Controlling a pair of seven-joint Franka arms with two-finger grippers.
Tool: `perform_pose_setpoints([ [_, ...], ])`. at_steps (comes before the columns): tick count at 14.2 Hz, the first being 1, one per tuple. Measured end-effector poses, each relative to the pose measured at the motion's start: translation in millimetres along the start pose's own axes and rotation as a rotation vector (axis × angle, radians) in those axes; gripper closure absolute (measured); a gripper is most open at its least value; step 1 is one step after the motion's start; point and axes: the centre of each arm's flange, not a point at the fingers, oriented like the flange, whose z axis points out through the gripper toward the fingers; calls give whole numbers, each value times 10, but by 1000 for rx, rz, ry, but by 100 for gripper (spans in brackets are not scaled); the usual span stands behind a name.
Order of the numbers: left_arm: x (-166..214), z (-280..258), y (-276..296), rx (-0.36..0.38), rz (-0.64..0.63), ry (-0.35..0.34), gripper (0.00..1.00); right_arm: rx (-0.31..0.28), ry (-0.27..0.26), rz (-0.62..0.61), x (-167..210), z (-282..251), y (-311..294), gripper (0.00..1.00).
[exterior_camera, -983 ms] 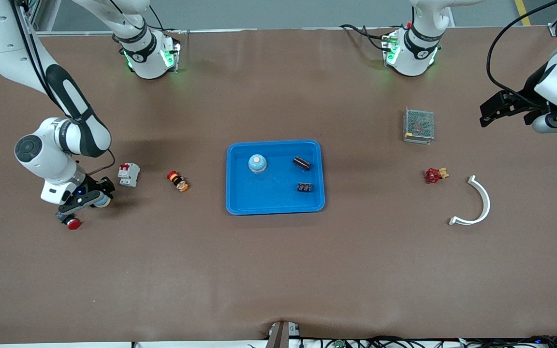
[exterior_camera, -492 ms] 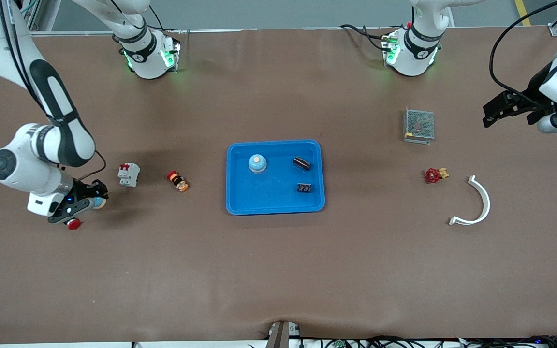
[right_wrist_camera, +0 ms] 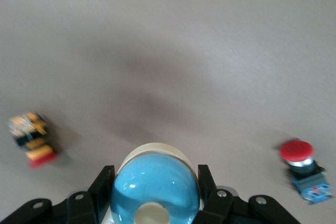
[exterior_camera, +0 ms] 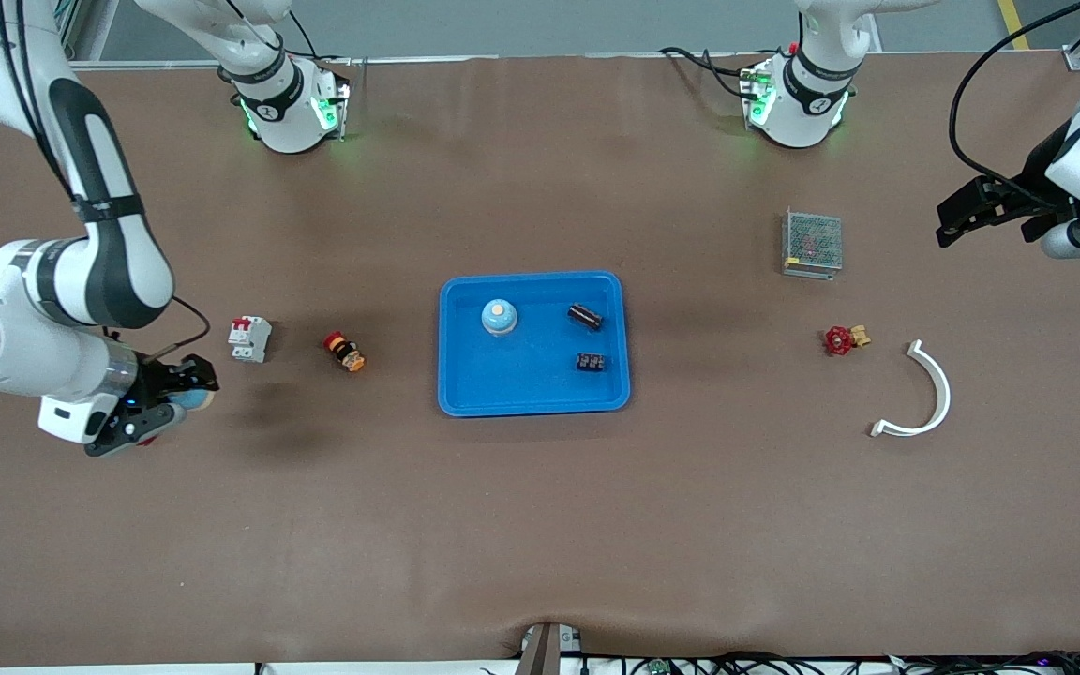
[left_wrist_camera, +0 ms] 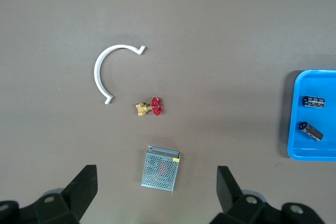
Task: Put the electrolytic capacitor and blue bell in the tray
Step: 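Carry the bell over the tray with the right gripper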
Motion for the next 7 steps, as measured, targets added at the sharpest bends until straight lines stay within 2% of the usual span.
perform_pose_setpoints([
  [4, -7, -3, 43, 0, 8, 0, 0, 2, 2, 140, 361, -14, -946, 31],
  [7, -31, -26, 42, 1, 8, -1, 0, 45, 8, 261, 513, 14, -1606, 31],
])
